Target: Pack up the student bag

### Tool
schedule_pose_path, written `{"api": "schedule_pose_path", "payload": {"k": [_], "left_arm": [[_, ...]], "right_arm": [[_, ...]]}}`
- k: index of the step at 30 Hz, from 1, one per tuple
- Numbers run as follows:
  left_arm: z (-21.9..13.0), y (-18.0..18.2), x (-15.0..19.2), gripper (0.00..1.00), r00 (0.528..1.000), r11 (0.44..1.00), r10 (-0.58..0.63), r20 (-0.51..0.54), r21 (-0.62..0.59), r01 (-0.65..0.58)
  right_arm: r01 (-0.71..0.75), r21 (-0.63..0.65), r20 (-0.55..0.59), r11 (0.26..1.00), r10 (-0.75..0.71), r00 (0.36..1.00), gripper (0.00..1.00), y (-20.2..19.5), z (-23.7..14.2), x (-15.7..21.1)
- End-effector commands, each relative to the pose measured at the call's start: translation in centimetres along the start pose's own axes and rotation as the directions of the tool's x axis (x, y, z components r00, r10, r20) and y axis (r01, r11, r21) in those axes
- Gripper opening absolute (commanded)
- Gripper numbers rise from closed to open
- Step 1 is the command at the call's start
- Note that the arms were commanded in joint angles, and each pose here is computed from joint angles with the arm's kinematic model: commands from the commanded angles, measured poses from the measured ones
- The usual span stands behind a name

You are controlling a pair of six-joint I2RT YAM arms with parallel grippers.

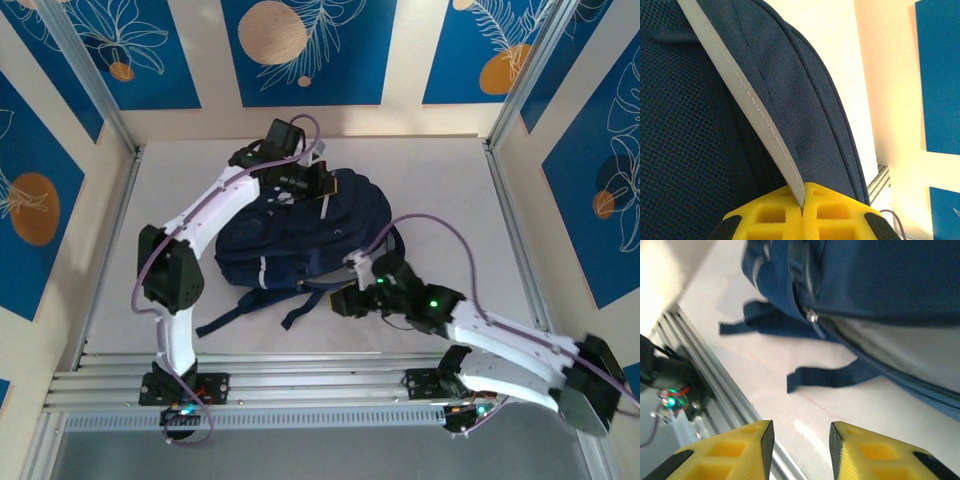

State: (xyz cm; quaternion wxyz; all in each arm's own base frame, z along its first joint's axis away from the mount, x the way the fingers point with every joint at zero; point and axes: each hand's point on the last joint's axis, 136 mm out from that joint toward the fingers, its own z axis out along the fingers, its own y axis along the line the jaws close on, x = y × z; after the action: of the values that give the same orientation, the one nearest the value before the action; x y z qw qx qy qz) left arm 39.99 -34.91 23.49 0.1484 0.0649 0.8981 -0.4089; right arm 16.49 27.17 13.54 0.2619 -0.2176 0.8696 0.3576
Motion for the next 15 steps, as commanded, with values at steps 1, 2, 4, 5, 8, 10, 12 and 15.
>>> {"api": "schedule_pose_path", "payload": {"k": [1, 2, 4, 5, 8, 10, 12, 15], "left_arm": [[-0.7, -0.9, -2.4, 0.00, 0.998, 1.000, 0.026, 0.063, 0.013, -0.027], [-0.4, -0.7, -2.6, 0.00, 0.998, 1.000, 0.016, 0.066, 0.011, -0.017], [0.0, -0.5, -3.0, 0.00, 0.997, 1.000, -0.005, 0.077, 0.014, 0.004], [0.2, -0.4, -3.2, 0.00, 0.997, 1.000, -0.016, 0.080, 0.018, 0.015], [1.0, -0.3, -3.5, 0.00, 0.996, 0.999, -0.044, 0.080, 0.035, 0.042], [1.2, -0.3, -3.6, 0.00, 0.996, 0.998, -0.054, 0.077, 0.040, 0.051], [1.4, -0.1, -3.6, 0.00, 0.996, 0.998, -0.058, 0.075, 0.036, 0.055], [1.6, 0.2, -3.4, 0.00, 0.995, 0.998, -0.065, 0.070, 0.032, 0.063]], "right_arm": [[-0.016, 0.074, 0.007, 0.997, 0.015, 1.000, 0.39, -0.3, 2.5, -0.8], [-0.021, 0.080, 0.007, 0.997, 0.020, 1.000, 0.40, -0.2, 3.3, -0.9], [-0.026, 0.109, 0.031, 0.994, 0.023, 0.999, 0.41, -0.3, 4.6, -1.3], [-0.030, 0.115, 0.039, 0.993, 0.026, 0.999, 0.41, -0.3, 5.2, -1.6], [-0.058, 0.168, 0.047, 0.984, 0.051, 0.998, 0.42, -0.9, 6.8, -2.0], [-0.070, 0.202, 0.062, 0.977, 0.059, 0.996, 0.43, -1.6, 7.5, -2.3], [-0.075, 0.217, 0.088, 0.973, 0.057, 0.995, 0.45, -2.0, 8.2, -2.8], [-0.052, 0.172, 0.128, 0.984, 0.030, 0.991, 0.46, -1.3, 9.1, -3.9]]}}
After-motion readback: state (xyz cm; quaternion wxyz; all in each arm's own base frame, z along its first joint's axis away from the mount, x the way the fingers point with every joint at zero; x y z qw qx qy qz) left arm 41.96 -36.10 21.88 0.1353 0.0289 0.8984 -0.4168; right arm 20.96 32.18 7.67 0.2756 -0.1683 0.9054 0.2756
